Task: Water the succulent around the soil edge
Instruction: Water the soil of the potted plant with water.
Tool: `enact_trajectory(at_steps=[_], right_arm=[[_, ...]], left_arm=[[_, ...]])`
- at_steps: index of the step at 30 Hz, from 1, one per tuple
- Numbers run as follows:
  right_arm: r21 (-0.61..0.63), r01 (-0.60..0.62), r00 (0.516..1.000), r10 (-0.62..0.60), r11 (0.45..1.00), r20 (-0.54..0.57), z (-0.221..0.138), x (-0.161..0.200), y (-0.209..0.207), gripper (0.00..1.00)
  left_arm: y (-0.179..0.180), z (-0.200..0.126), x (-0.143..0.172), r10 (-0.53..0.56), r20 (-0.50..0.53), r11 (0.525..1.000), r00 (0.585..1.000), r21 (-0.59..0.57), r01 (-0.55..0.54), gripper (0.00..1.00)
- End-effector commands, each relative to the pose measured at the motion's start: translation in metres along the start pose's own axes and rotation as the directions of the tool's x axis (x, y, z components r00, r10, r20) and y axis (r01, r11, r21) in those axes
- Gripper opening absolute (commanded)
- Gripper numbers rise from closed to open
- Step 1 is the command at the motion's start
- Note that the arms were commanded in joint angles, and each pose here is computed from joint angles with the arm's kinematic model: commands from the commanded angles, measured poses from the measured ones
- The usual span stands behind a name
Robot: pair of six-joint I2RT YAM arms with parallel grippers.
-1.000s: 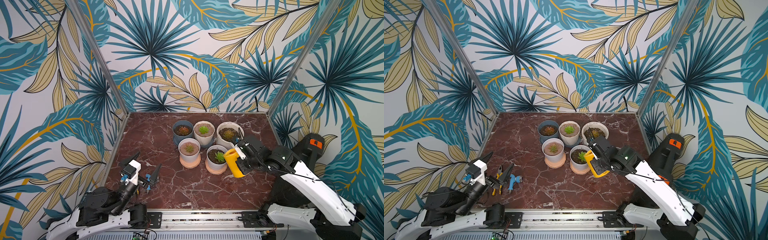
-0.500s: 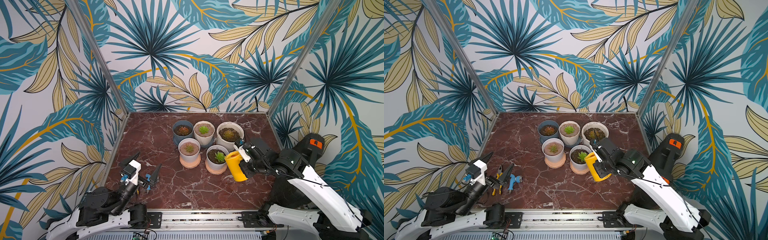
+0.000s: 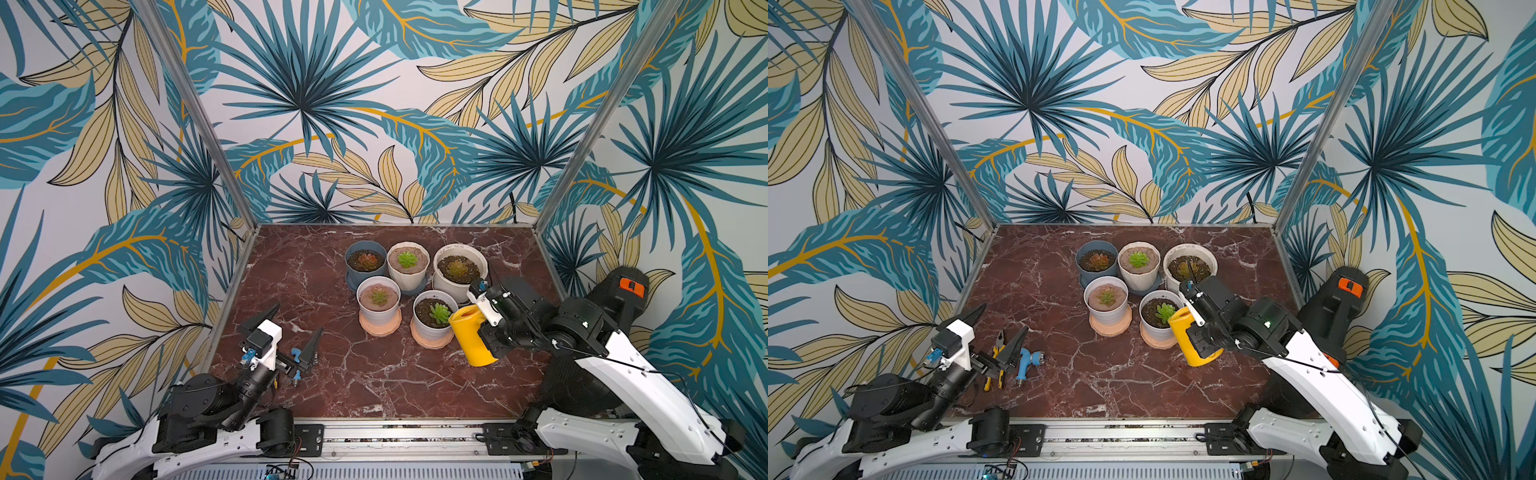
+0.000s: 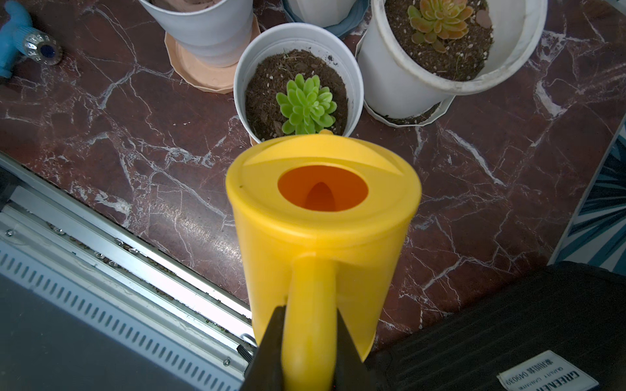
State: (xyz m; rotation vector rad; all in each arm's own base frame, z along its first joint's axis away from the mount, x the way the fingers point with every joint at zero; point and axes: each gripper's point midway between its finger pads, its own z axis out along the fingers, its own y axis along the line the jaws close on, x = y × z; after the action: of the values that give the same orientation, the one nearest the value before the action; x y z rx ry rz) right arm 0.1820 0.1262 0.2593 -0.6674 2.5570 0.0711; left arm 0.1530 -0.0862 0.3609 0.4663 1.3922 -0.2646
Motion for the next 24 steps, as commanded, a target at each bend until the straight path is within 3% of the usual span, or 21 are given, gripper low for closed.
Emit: enact_trajectory(at_steps=[1,24], right_arm=[[-0.039,-0.021,1.000,0.022,0.999,0.019,-0.009,0.000,0.004,0.00],[-0.107,-0.019,1.000,0.019,0.994,0.002,-0.002,-0.001,0.018,0.00]], left_arm=[[-0.004,0.002,0.003,0.008,-0.005,1.000,1.000,0.006,-0.008,1.00],[-0.004,0.002,0.002,0.005,-0.004,1.000,1.000,0.006,-0.005,1.00]])
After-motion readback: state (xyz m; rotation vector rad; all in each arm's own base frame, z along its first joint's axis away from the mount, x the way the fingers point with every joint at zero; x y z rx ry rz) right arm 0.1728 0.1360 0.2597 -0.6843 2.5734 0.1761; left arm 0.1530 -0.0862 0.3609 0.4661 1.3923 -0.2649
